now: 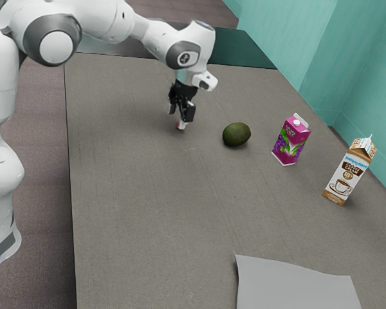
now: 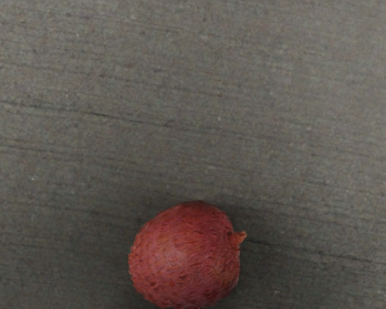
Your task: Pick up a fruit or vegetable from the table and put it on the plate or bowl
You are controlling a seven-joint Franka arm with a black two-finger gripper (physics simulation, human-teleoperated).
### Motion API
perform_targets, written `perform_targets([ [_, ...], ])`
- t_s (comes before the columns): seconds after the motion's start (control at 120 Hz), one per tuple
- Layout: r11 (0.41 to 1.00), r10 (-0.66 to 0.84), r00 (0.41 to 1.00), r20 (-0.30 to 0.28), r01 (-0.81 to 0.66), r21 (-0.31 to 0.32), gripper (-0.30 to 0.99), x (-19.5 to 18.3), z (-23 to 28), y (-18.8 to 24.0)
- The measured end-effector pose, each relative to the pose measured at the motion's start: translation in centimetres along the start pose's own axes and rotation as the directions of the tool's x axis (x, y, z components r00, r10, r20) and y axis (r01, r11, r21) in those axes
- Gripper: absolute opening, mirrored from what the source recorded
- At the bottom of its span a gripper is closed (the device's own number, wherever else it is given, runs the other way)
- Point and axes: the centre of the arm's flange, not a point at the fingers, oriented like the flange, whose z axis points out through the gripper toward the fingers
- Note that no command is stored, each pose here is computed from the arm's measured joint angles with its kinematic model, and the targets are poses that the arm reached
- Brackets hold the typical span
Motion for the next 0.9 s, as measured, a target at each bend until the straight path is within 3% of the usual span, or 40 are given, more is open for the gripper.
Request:
perform_targets([
  [0.433, 1.000, 0.022, 1.000, 0.006, -0.022, -0.006, 0.68, 1.0, 1.2, 0.2],
  [0.75, 1.000, 0.026, 1.000, 0.000, -0.026, -0.005, 0.23, 1.2, 1.1, 0.4],
  [0.9, 1.000, 0.028, 1.000, -0.007, -0.028, 0.004, 0.19, 1.2, 0.6, 0.7],
])
